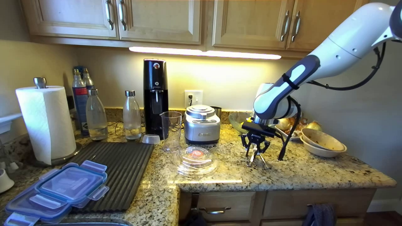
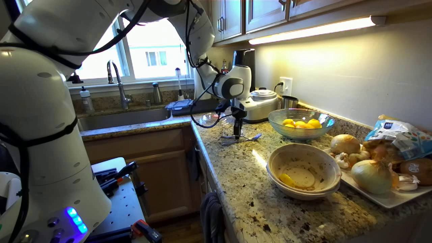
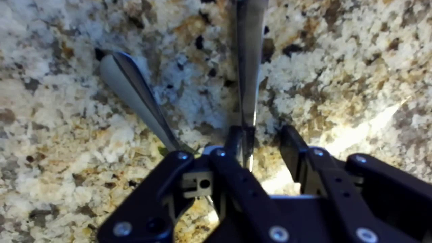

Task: Stack the white bowls together, then put the two forks on top of the bowls

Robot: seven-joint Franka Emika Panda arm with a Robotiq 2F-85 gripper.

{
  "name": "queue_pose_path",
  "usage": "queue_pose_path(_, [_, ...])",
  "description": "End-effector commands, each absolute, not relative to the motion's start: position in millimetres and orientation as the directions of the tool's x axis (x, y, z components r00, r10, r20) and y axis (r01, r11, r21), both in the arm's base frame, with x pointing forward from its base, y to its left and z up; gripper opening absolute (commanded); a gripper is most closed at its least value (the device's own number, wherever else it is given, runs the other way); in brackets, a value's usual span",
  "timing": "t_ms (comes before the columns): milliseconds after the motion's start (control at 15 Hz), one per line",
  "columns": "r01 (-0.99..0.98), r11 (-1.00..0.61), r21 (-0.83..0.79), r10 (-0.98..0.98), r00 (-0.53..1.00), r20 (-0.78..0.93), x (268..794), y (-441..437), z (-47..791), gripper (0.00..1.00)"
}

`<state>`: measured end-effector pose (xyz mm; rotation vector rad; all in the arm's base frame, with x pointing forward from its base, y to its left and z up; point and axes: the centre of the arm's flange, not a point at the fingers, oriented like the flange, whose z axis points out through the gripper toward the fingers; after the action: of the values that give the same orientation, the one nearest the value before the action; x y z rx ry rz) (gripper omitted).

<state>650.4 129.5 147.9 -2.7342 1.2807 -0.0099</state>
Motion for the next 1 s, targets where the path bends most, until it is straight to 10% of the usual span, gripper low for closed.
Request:
queue_pose_path(0, [-0.783, -0.607, -0.135, -0.786, 0.617, -0.037, 645.7, 124.9, 149.7, 0.09])
queue_pose_path(933, [-0.524, -0.843, 0.119, -0.511, 0.851, 0.123, 628.1, 151.8, 220.5, 0.07])
